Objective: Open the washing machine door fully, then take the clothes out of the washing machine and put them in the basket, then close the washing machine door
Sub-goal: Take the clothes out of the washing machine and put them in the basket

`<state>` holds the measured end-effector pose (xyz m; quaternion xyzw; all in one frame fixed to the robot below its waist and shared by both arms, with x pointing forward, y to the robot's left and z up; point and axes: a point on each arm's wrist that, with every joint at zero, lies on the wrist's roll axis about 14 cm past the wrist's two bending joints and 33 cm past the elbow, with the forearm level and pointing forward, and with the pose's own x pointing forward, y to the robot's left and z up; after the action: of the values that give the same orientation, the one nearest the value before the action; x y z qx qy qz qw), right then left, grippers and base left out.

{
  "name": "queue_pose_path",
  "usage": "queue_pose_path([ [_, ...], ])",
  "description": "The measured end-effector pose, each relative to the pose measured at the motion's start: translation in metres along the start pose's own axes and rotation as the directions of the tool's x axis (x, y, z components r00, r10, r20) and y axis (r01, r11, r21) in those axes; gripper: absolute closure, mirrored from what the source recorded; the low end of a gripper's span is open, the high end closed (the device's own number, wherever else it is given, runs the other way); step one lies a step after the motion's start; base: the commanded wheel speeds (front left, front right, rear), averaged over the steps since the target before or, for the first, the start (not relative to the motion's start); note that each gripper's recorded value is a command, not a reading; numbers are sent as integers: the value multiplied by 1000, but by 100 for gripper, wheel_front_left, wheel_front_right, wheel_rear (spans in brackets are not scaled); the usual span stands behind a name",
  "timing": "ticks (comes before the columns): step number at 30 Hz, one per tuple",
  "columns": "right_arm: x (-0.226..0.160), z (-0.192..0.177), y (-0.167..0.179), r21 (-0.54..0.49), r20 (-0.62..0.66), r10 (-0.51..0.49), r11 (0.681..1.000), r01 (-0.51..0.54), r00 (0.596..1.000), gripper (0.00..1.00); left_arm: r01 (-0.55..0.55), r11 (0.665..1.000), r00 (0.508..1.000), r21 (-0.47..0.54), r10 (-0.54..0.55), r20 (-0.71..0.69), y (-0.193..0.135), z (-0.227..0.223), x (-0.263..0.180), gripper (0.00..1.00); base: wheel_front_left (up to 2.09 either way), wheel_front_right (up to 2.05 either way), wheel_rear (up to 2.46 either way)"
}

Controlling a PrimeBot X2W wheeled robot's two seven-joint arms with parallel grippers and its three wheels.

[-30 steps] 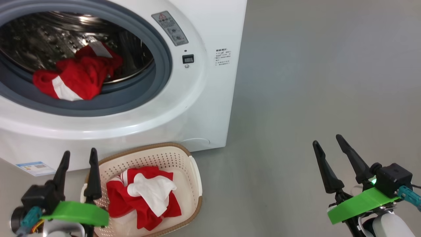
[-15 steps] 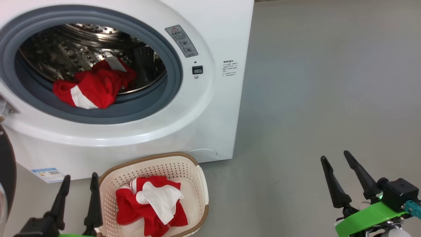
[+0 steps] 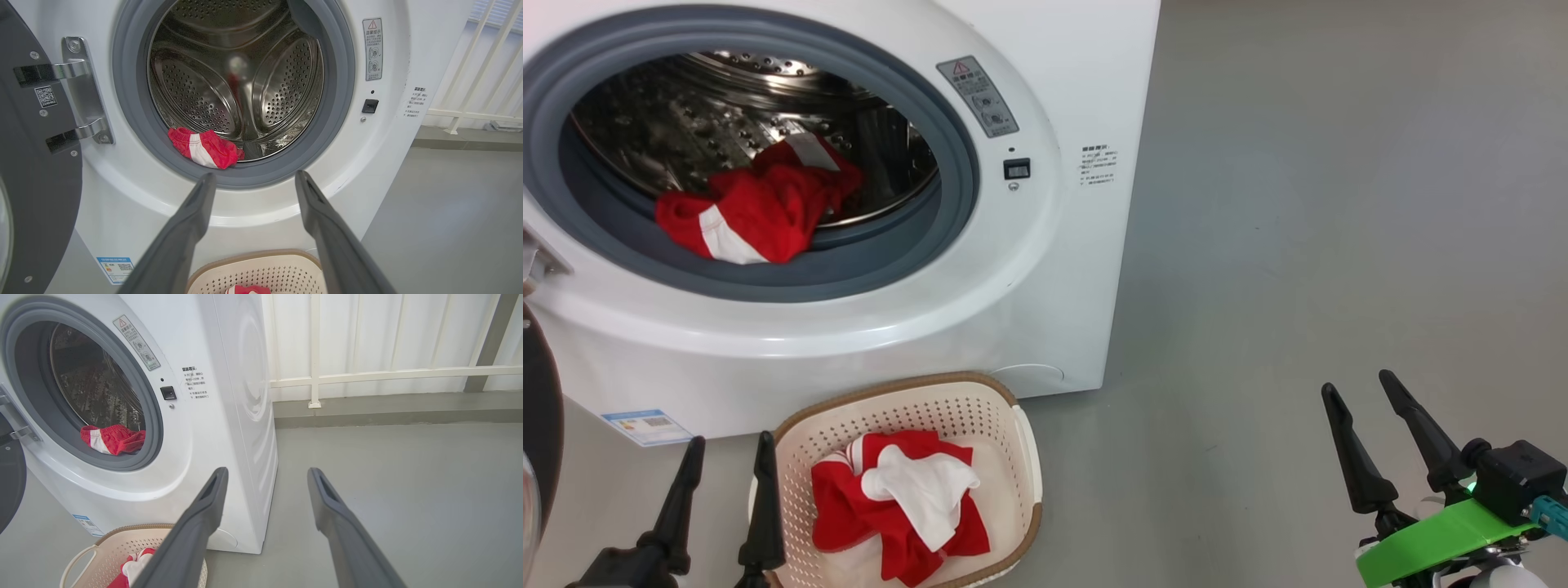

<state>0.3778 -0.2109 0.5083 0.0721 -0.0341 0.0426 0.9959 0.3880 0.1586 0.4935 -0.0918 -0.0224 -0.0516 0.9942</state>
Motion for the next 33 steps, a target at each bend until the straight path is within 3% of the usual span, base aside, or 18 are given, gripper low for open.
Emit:
queue_pose_path([
  [11,4,-12,-1,10,-31,-9,1000,10,999,0,6,1000,997,6,-5,-73,-1,-25,9,0,0,0,0],
  [25,48,-26,4,23,-38,16,1000,-15,999,0,121,989,987,83,-111,-116,-24,-27,137,0,0,0,0],
  [33,68,-40,2,26,-58,17,1000,-15,998,0,126,975,966,183,-79,-246,-14,-55,193,0,0,0,0],
])
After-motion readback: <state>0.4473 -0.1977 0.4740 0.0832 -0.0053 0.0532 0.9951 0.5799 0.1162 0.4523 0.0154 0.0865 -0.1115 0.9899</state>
